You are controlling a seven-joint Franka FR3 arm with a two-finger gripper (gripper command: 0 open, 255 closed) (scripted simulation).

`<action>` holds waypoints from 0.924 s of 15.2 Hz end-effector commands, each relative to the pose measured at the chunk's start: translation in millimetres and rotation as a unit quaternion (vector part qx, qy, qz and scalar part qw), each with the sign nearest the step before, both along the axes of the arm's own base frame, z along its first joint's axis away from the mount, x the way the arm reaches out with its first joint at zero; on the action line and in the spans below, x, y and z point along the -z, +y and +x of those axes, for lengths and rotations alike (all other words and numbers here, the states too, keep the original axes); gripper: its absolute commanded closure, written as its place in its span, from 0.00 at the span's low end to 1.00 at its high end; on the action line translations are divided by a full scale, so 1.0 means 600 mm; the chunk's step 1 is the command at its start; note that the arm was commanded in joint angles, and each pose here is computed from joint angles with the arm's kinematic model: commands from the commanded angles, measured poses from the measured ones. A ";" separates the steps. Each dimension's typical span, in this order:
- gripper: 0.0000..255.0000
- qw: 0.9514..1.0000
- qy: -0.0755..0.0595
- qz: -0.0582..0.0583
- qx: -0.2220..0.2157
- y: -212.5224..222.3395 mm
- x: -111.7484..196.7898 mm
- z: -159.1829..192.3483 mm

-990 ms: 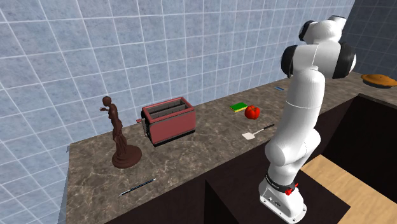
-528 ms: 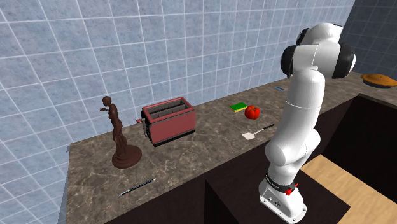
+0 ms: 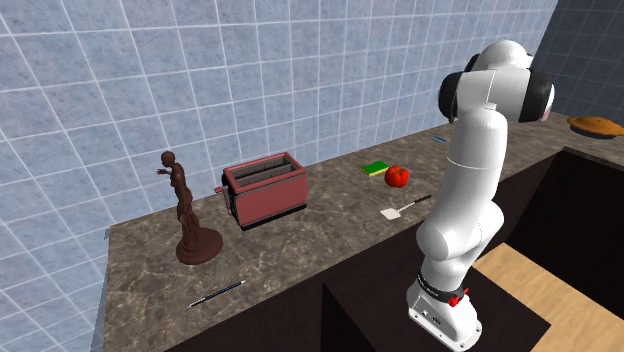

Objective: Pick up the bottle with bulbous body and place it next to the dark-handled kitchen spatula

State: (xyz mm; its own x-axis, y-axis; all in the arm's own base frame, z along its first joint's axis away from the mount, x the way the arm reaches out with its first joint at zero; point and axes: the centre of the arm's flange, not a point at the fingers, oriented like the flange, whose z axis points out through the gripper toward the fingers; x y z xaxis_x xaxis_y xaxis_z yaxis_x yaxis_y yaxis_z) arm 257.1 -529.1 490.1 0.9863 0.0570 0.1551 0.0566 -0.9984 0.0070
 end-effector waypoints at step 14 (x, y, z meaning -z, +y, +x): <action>1.00 1.000 0.000 0.000 0.000 0.001 0.085 -0.001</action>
State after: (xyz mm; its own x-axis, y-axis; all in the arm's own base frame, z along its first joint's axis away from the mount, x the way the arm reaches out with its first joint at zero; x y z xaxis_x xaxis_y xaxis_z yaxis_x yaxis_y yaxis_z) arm 256.7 -528.8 438.8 0.9862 0.0569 0.1553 0.0564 -0.9984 0.0073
